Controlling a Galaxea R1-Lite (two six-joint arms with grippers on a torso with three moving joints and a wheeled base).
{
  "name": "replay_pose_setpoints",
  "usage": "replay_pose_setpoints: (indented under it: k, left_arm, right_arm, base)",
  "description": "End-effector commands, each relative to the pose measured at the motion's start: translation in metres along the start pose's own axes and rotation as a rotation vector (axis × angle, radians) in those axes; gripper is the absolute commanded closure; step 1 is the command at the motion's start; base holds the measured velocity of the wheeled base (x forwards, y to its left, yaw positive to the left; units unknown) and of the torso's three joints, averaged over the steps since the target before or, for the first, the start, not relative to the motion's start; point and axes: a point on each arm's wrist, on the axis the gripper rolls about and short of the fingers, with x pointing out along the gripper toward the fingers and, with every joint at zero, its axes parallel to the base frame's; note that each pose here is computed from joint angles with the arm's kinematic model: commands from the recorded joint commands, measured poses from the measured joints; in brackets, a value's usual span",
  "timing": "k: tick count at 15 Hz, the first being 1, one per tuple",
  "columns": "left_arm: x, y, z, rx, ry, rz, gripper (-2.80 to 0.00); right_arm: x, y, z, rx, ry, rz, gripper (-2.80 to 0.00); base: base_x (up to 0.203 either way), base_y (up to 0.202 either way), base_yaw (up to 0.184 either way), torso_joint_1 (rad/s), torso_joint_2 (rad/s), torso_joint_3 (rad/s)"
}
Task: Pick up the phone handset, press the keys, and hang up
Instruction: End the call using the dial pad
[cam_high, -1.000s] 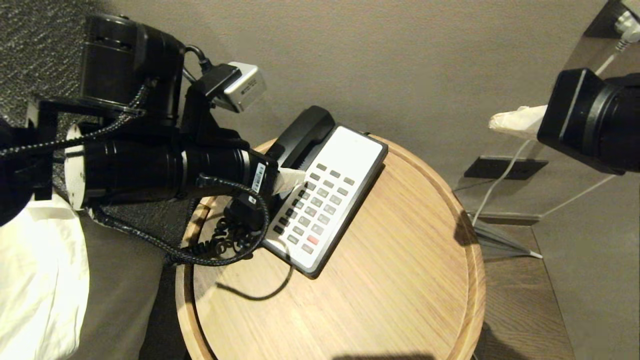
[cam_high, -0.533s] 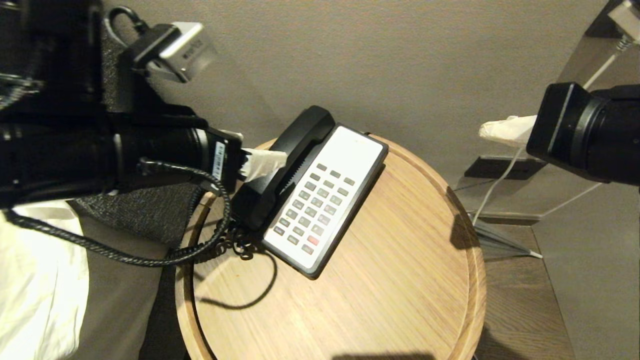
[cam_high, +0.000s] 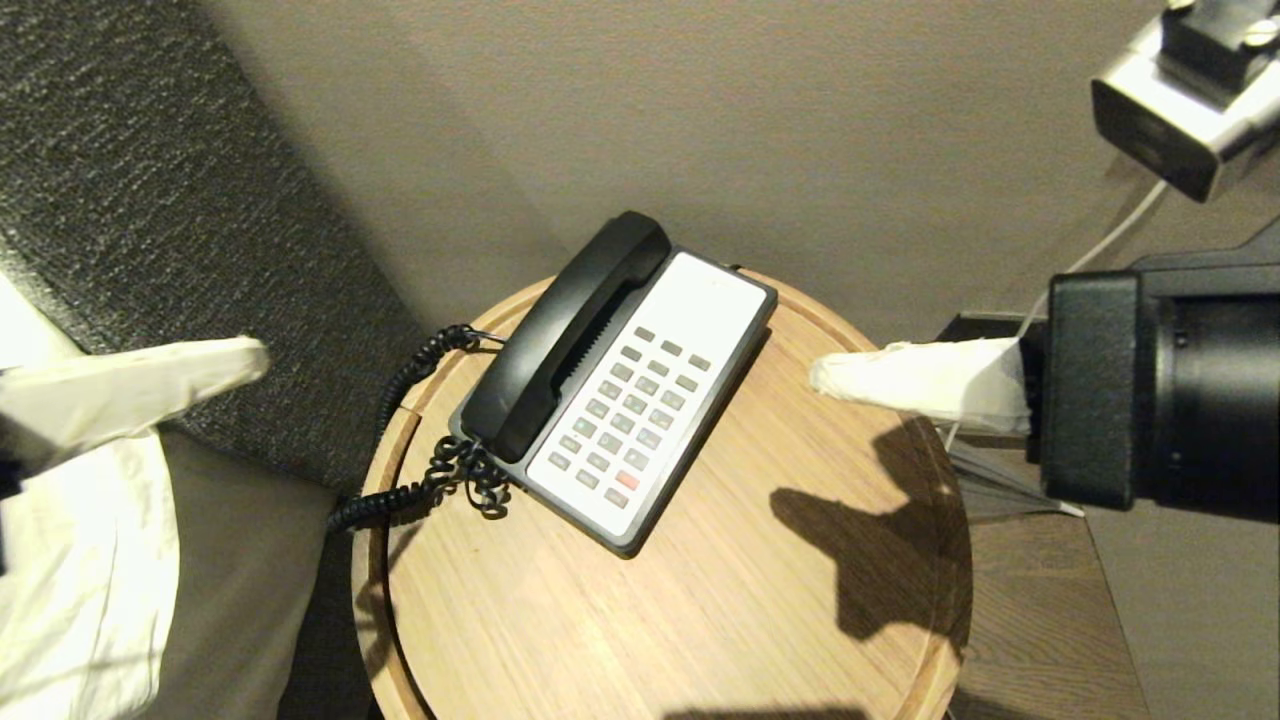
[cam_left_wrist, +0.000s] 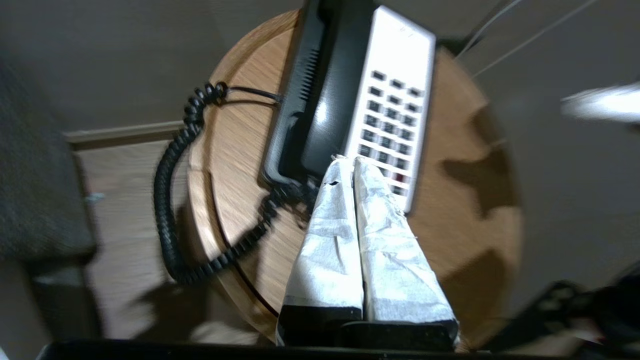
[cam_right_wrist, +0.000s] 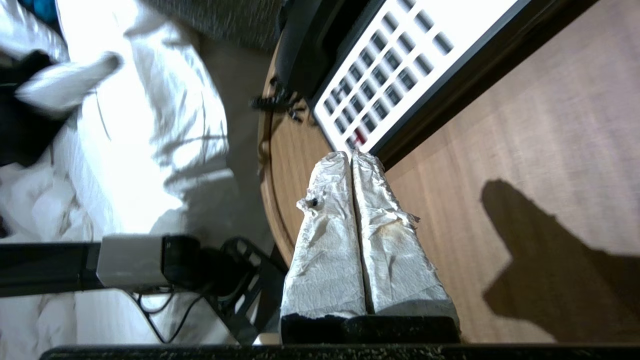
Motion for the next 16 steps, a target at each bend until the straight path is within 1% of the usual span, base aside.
replay_pose_setpoints:
  k: [1, 2, 3, 5, 6, 8, 10, 16]
  left_arm:
    - [-0.052, 0.005, -0.016, -0.053, -0.118, 0.000, 0.00]
    - [-0.059, 0.008, -0.022, -0.066, -0.143, 0.049, 0.00]
    - [-0.070, 0.008, -0.026, -0.074, -0.175, 0.059, 0.00]
    - [-0.087, 0.006, -0.032, -0.085, -0.219, 0.005, 0.00]
    - [-0.088, 0.006, -0.031, -0.097, -0.226, 0.004, 0.00]
    - [-0.088, 0.006, -0.033, -0.127, -0.222, -0.007, 0.00]
    - [-0.090, 0.006, -0.038, -0.127, -0.216, -0.022, 0.00]
    - [-0.090, 0.007, -0.045, -0.132, -0.200, -0.029, 0.00]
  right_arm:
    - [0.027, 0.004, -0.010, -0.011, 0.060, -0.013, 0.00]
    - [0.040, 0.005, -0.013, -0.013, 0.064, -0.014, 0.00]
    - [0.052, 0.006, -0.015, -0.016, 0.063, -0.015, 0.00]
    - [0.075, 0.006, -0.022, -0.031, 0.088, -0.036, 0.00]
    - [0.083, 0.005, -0.027, -0.036, 0.106, -0.049, 0.00]
    - [0.100, 0.002, -0.037, -0.048, 0.141, -0.074, 0.00]
    - [0.110, 0.000, -0.042, -0.065, 0.155, -0.097, 0.00]
    - [0.108, -0.001, -0.043, -0.053, 0.166, -0.088, 0.00]
  base:
    - [0.000, 0.000, 0.000, 0.000, 0.00, 0.000]
    - [0.000, 0.000, 0.000, 0.000, 0.00, 0.000]
    - [0.000, 0.000, 0.000, 0.000, 0.00, 0.000]
    - [0.000, 0.000, 0.000, 0.000, 0.00, 0.000]
    - [0.000, 0.000, 0.000, 0.000, 0.00, 0.000]
    - [0.000, 0.000, 0.000, 0.000, 0.00, 0.000]
    - [0.000, 0.000, 0.000, 0.000, 0.00, 0.000]
    - [0.000, 0.000, 0.000, 0.000, 0.00, 0.000]
